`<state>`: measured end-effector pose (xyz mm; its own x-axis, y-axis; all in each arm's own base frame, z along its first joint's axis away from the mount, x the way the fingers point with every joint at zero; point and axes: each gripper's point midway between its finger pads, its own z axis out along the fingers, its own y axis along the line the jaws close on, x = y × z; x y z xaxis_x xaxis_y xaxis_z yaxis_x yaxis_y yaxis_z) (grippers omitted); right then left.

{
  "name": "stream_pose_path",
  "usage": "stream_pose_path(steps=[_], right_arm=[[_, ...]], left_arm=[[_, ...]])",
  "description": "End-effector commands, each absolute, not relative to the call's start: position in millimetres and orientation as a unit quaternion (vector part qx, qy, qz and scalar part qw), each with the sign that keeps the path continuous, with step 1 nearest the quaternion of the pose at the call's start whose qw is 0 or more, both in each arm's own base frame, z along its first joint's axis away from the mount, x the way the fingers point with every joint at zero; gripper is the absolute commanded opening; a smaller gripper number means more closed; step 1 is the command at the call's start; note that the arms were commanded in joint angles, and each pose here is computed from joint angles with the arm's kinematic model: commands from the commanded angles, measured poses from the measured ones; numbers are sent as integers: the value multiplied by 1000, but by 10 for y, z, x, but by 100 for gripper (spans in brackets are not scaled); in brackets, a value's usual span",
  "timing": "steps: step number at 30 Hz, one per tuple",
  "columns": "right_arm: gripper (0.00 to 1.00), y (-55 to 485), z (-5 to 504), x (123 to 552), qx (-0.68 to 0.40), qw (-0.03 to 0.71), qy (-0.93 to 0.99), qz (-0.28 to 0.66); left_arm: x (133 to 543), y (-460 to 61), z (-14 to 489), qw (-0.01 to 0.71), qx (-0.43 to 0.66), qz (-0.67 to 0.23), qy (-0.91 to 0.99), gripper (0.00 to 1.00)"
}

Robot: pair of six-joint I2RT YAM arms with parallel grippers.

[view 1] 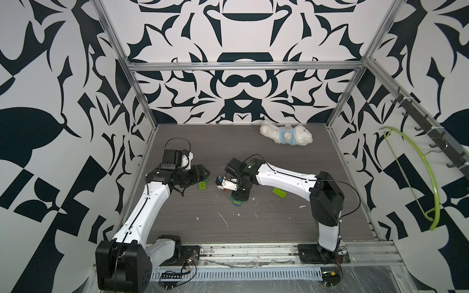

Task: Assemble a carrot with lego
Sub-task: Assemble the lego brick with the lego brick.

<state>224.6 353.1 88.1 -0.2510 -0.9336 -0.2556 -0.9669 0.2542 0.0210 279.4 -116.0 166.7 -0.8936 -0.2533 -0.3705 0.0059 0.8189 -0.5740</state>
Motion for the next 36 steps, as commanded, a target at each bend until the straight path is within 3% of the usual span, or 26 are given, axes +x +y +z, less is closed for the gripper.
stream_pose_path(steps=[1, 21, 36], right_arm=[[22, 3543, 1074, 2208, -585, 116, 797, 99], [22, 3552, 1063, 2234, -506, 128, 849, 86], [22, 3583, 959, 2238, -506, 122, 850, 86]], left_arm=[[2765, -1173, 1675, 222, -61, -301, 925, 75], [2760, -1179, 1673, 220, -62, -304, 925, 75], [2756, -1185, 1676, 221, -61, -305, 924, 75]])
